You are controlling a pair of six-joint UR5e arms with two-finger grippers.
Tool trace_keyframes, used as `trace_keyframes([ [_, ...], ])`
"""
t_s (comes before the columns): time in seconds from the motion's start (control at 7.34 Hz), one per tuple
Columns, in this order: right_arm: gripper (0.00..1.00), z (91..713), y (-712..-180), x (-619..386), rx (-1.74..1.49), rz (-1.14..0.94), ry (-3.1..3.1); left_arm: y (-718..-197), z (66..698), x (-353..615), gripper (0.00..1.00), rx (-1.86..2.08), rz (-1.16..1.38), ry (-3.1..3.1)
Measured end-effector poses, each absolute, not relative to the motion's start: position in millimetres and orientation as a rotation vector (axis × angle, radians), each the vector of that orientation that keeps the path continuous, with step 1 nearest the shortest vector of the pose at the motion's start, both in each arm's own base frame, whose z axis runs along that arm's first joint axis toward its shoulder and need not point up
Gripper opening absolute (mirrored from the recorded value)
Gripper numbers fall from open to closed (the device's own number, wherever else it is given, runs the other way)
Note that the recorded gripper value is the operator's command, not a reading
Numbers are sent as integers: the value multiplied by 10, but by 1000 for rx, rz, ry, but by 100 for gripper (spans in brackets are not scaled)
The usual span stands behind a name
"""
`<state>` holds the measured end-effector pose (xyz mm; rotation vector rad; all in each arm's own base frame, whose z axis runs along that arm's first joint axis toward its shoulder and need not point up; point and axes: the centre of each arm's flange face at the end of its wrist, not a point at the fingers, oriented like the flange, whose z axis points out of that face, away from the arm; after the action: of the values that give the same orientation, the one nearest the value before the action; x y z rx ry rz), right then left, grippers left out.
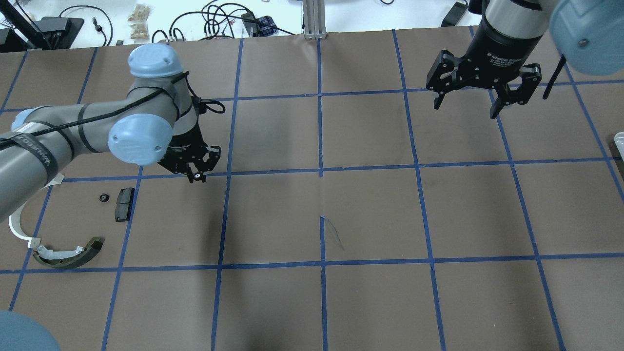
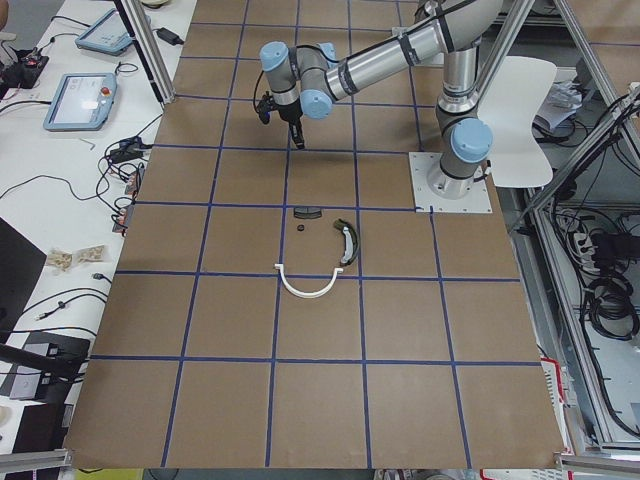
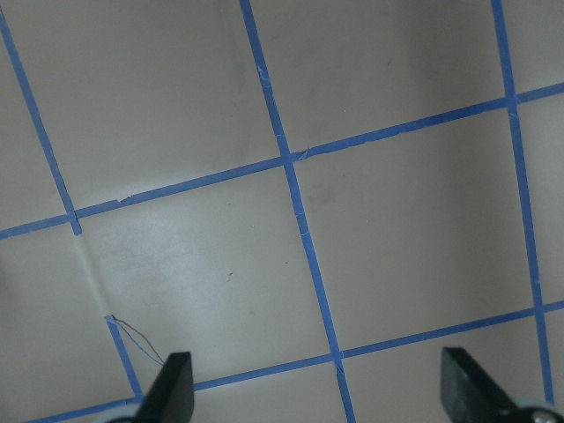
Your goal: Place bearing gear from tray to pile
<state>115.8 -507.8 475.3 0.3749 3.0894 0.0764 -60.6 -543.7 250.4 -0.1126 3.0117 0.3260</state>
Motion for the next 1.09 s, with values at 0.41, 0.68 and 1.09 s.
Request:
trace_keyframes([
  [0.41,100,4739,-4983,1158,370,100,3095,-5458,2468,526,0,65,383,3020],
  [0.68,100,4721,-4939,1160,371,110,3100,-5407,2314,1372,0,154,392,3017],
  [1.09,100,4710,-4843,1159,388,113,3105,-5444,2003,1878,0,228,354,3018],
])
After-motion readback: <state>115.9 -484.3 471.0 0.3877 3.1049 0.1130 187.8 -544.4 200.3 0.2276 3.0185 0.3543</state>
